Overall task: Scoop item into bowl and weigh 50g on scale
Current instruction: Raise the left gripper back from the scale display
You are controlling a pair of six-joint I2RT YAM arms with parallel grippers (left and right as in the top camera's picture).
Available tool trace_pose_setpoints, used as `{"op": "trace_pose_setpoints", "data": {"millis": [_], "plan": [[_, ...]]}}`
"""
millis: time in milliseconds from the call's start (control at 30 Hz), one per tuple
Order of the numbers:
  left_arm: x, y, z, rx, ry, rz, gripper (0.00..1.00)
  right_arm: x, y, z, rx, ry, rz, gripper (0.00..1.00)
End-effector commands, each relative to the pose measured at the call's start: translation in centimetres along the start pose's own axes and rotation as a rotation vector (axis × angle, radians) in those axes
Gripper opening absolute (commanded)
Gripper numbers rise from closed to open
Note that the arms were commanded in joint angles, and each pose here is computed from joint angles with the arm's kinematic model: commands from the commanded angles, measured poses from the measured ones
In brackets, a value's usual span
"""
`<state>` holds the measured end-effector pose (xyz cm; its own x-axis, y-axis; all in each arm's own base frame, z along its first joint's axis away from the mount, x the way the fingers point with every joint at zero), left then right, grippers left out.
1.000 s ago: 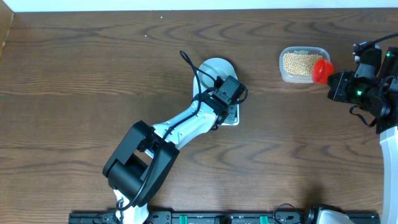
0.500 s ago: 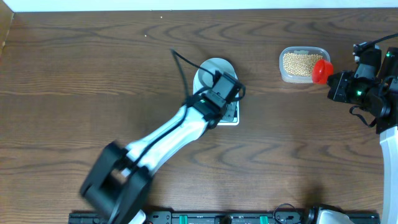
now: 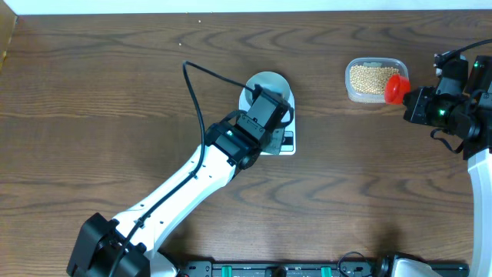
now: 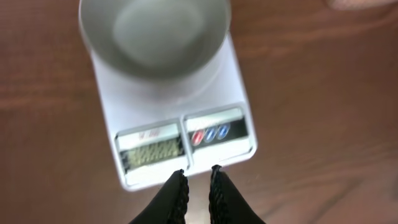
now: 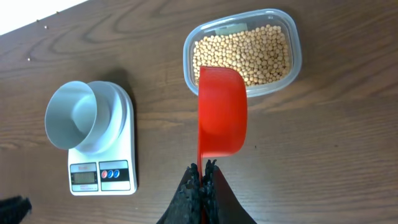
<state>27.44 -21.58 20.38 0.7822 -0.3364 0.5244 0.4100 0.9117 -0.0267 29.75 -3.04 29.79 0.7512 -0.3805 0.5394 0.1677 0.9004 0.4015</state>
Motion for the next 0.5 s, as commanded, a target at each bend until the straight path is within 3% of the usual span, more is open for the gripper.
{"op": "trace_pose_setpoints", "data": {"millis": [0,167,467], "plan": [[-0.7,1.4,0.0,0.028,0.060,0.010,0.17,0.5,0.2,0.4,0.006,-0.024,0.021,0.01],[-0.7,2.6,-0.1,-0.117,0.101,-0.060,0.17,0.6,0.2,0.4,0.011,-0.029,0.019,0.01],[-0.8,5.3,0.1,-0.147,0.117,-0.047,0.25,0.6,0.2,0.4,0.010,-0.026,0.011,0.01]]}}
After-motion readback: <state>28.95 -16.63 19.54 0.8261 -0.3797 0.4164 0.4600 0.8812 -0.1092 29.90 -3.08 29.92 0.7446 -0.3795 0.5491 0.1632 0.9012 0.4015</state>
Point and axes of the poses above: each gripper's point midway between its finger pads, its own z axis back along the fingers, its own y axis along the line the jaws close on, x = y × z, the point moved 8 cm from there along z, back along the fingers, and after that the axes turned 9 degrees about -z, right-handed, at the moved point
